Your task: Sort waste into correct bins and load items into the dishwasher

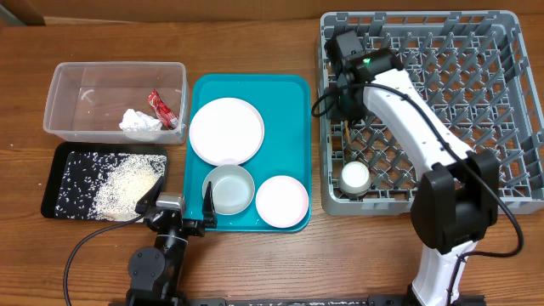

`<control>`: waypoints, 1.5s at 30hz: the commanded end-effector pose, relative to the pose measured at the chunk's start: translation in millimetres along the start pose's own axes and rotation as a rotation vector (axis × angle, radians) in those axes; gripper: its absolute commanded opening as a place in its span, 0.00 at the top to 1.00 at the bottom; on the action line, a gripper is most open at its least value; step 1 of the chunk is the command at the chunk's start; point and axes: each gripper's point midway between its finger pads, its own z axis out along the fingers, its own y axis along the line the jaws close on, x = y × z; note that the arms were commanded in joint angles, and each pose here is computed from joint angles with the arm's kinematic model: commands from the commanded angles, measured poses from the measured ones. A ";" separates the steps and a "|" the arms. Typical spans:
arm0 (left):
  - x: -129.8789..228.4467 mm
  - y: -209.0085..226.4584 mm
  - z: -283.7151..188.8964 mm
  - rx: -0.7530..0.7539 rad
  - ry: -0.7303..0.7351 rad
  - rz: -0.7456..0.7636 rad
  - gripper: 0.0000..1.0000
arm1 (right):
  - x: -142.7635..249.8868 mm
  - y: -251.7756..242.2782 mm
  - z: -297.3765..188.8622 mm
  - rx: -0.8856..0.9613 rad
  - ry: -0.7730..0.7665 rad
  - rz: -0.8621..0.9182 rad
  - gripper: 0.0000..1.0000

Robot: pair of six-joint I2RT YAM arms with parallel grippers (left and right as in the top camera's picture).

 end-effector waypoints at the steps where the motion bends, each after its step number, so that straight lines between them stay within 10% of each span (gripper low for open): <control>1: 1.3 3.5 0.1 -0.018 0.001 0.019 0.00 | -9.4 5.8 -23.9 -0.021 -0.064 -0.011 0.69; 8: 1.3 3.5 0.1 -0.018 0.001 0.019 0.00 | -2.5 45.2 -100.2 -0.166 -0.200 -0.064 0.47; 18: 1.3 3.5 0.1 -0.018 0.001 0.019 0.00 | 62.3 101.3 -172.8 -0.269 -0.236 -0.215 0.45; 31: 1.3 3.5 0.1 -0.018 0.001 0.019 0.00 | 161.4 137.9 -56.9 -0.360 0.046 -0.472 0.46; 45: 1.3 3.5 0.1 -0.018 0.001 0.019 0.00 | 148.5 123.7 17.0 -0.212 -0.086 -0.506 0.45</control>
